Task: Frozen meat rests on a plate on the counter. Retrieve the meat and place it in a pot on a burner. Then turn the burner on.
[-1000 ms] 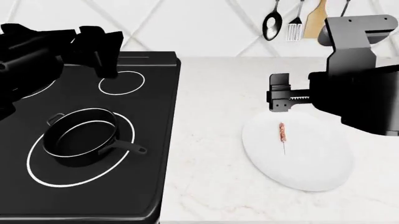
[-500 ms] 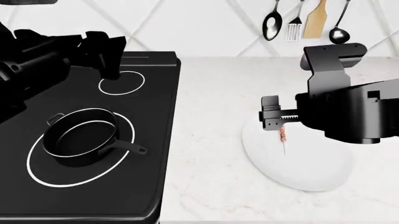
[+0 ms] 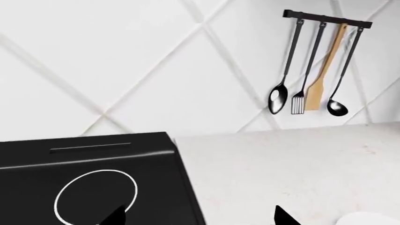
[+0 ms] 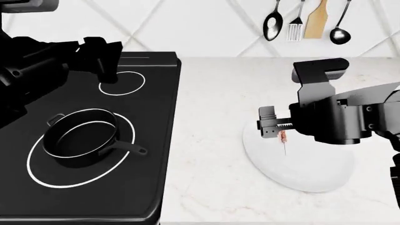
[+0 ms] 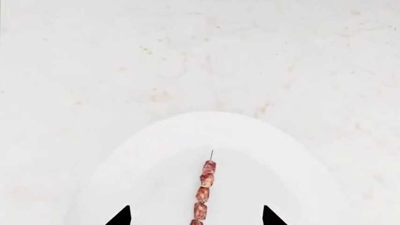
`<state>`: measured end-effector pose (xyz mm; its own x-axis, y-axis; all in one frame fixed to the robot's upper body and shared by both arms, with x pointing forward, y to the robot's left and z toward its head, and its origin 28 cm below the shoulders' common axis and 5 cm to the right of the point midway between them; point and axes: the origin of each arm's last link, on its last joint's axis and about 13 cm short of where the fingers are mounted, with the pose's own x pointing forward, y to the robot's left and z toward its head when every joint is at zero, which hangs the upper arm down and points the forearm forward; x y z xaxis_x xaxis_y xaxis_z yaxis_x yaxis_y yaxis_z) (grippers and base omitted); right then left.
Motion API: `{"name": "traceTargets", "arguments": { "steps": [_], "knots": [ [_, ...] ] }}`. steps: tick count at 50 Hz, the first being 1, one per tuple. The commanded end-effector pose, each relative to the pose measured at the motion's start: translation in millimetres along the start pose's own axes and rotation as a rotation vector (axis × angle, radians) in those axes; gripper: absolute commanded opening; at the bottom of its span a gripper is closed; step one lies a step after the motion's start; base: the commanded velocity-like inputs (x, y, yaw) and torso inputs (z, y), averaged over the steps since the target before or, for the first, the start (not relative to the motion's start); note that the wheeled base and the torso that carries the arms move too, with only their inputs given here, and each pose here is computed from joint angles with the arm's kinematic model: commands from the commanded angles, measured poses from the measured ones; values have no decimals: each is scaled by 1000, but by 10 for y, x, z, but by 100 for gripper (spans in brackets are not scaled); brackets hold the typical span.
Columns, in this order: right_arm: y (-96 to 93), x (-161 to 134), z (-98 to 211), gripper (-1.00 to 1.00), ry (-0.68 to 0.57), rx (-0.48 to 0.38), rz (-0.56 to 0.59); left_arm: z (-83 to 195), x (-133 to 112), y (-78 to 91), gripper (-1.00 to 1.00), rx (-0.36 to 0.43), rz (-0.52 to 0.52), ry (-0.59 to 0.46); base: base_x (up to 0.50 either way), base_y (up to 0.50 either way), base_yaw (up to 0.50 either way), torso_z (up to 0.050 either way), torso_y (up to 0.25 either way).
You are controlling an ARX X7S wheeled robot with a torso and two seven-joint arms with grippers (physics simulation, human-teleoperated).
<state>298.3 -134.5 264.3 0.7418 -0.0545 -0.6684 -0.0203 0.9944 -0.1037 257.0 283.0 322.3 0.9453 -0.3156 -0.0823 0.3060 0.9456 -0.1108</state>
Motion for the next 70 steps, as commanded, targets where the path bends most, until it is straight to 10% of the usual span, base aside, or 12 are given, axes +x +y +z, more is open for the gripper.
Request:
{"name": "traceTargets", "arguments": {
  "steps": [1,70],
  "knots": [
    [-21,114,-26,100,11,-2,-5,-15,-12,3,100,-3,13,3,0,0,0,0,0],
    [-147,654,-210,100,89,15,4,-34,10,-64,100,21,33,38,0,0,0,0,0]
  ]
}}
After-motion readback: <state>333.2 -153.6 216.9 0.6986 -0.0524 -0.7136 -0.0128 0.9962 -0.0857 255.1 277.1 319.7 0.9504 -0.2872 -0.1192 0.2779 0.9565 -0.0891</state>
